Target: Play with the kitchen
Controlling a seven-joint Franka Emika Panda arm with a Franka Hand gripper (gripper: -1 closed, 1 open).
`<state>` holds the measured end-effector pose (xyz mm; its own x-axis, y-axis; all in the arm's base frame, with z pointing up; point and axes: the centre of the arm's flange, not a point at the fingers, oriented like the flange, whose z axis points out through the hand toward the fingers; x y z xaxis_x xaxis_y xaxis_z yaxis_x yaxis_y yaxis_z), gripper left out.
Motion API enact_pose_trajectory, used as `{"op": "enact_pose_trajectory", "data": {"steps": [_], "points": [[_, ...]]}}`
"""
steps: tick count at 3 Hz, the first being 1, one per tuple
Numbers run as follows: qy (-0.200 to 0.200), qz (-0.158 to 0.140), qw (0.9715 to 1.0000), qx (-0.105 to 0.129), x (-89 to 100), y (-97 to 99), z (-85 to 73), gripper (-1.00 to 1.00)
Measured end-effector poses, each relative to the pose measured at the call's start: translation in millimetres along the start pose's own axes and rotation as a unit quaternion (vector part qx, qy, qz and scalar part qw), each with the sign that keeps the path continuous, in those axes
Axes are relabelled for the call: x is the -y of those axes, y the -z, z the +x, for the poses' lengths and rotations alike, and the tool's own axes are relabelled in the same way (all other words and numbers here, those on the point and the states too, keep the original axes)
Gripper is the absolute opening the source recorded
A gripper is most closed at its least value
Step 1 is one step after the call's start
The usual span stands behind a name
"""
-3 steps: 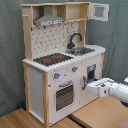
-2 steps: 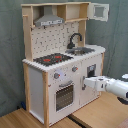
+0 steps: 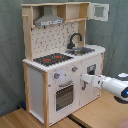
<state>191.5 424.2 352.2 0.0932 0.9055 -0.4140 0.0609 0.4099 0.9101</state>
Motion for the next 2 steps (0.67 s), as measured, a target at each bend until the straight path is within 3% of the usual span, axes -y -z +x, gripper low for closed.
{"op": "enact_pose_trajectory", "data": {"steps": [2], "points": [[-0.064,-0.012,0.9978,-0.011,-26.0,-6.0,43.5,1.0]]}}
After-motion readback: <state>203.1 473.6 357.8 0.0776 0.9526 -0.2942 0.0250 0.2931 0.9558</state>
